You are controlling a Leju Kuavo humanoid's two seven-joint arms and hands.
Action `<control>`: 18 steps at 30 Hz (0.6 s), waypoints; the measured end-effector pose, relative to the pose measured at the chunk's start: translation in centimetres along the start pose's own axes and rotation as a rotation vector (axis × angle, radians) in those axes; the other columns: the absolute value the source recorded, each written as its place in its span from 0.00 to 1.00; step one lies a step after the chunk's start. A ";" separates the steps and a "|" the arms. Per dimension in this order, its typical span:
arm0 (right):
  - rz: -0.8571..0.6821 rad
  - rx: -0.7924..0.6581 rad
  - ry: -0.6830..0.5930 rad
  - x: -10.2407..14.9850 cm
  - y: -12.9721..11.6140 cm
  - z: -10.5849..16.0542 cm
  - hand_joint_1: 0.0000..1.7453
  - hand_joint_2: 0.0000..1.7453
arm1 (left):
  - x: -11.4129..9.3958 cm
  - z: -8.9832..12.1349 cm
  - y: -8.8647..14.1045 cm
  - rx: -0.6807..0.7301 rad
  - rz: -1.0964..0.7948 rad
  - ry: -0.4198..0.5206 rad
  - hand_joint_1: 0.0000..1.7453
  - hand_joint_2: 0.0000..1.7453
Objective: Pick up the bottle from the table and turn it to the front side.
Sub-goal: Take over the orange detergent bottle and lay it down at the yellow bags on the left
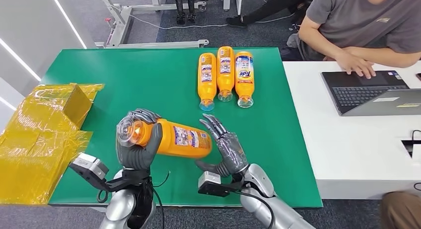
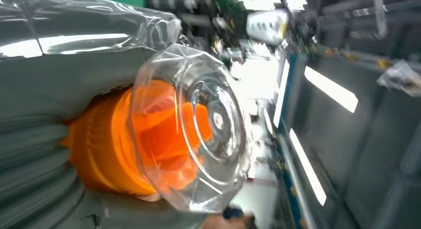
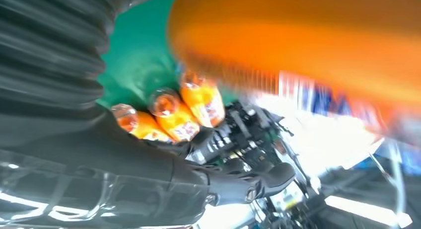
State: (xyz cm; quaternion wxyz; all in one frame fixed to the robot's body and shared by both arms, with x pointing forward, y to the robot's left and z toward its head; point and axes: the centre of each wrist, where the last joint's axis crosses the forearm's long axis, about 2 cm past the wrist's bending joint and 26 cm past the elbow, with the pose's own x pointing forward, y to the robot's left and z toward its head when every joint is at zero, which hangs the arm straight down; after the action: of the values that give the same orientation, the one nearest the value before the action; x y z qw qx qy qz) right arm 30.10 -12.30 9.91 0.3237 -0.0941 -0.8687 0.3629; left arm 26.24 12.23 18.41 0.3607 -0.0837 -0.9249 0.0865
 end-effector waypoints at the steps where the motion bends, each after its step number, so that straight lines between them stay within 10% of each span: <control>1: -0.015 -0.026 -0.003 0.2 0.0 -0.1 0.00 1.00 | 0.2 -0.1 0.1 0.035 -0.049 -0.015 1.00 1.00; 9: -0.116 -0.172 0.017 1.4 0.5 -0.1 0.00 1.00 | 1.4 -0.9 0.4 0.123 -0.249 -0.137 1.00 1.00; 18: -0.171 -0.305 0.022 3.5 0.8 1.2 0.00 1.00 | 1.0 -0.2 5.9 -0.217 -0.925 -0.388 1.00 1.00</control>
State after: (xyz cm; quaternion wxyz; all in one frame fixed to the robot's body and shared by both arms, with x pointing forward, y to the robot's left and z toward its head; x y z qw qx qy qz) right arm 26.59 -11.02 10.44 0.3450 -0.0719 -0.9149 0.1966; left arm 26.24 18.21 17.92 0.1721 0.3149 -0.9188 -0.1645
